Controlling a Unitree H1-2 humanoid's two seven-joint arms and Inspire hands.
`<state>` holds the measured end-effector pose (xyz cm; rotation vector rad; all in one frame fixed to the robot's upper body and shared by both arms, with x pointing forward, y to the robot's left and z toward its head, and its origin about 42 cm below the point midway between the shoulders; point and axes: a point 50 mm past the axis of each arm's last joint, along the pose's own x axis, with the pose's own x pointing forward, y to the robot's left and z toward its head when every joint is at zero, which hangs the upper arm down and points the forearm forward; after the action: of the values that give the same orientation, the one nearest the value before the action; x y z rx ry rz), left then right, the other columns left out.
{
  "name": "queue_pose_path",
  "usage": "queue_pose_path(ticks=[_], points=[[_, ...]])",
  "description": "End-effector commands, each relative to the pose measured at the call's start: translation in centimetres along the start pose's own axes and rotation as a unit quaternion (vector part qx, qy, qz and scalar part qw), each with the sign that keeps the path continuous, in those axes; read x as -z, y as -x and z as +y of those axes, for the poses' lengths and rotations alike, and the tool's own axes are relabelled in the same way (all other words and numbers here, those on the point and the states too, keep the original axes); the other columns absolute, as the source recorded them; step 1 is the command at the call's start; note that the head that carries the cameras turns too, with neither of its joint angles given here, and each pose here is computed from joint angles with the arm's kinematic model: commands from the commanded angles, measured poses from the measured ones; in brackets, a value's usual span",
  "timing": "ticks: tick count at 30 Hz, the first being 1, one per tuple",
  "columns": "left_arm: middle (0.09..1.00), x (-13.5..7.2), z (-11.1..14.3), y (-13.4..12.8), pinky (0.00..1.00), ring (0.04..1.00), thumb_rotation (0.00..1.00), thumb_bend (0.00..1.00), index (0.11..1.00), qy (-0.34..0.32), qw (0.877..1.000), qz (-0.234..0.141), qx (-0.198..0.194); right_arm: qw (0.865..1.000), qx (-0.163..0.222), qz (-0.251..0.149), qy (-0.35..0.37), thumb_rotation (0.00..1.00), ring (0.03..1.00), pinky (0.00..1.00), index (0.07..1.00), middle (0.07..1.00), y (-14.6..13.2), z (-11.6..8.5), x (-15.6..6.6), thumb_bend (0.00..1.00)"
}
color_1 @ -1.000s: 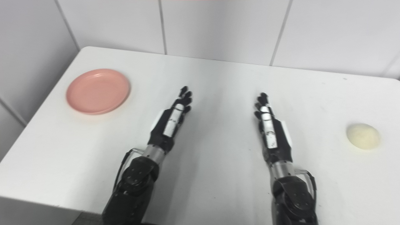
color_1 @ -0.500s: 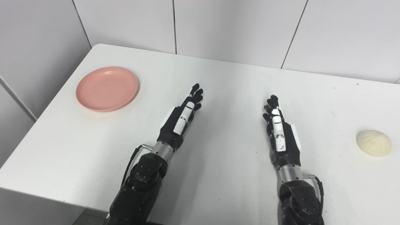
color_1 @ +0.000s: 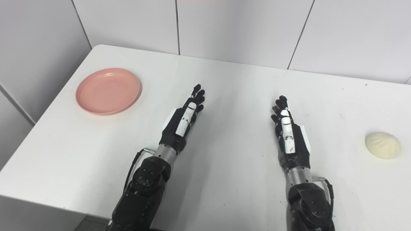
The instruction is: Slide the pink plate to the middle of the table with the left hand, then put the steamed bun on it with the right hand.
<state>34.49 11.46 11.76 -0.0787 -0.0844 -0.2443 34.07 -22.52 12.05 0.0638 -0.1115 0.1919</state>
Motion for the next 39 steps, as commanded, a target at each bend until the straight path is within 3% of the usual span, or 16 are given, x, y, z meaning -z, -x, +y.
queue_pose_path(ticks=[1, 10, 20, 31, 39], points=[[1.0, -1.0, 0.2, 0.0, 1.0, 1.0, 1.0, 0.39, 1.0, 0.006, 1.0, -0.022, -0.006, 0.999, 0.015, 0.033, -0.002, 1.0, 1.0, 1.0, 1.0, 1.0, 2.3, -1.1, 2.7, 0.17], [0.986, -6.6, 1.1, -0.9, 1.0, 0.98, 1.0, 0.49, 1.0, 0.011, 0.995, -0.1, -0.023, 0.999, 0.008, 0.035, 0.002, 1.0, 1.0, 1.0, 1.0, 1.0, 2.4, -1.7, 2.6, 0.2], [0.971, -11.7, 3.6, 0.3, 1.0, 0.969, 1.0, 0.49, 0.988, 0.008, 0.98, -0.186, -0.069, 0.999, 0.007, 0.04, 0.01, 1.0, 1.0, 1.0, 1.0, 1.0, 2.5, -2.5, 2.6, 0.22], [0.977, -15.2, 8.5, 1.2, 0.98, 0.963, 1.0, 0.45, 0.992, -0.009, 0.957, -0.249, -0.151, 0.999, 0.008, 0.043, 0.007, 1.0, 1.0, 1.0, 1.0, 1.0, 2.8, -3.5, 2.3, 0.19], [0.994, -16.4, 12.6, 0.7, 1.0, 0.983, 1.0, 0.47, 1.0, -0.021, 0.941, -0.263, -0.213, 0.999, 0.01, 0.043, 0.01, 1.0, 1.0, 1.0, 1.0, 1.0, 2.9, -4.2, 2.2, 0.17]])
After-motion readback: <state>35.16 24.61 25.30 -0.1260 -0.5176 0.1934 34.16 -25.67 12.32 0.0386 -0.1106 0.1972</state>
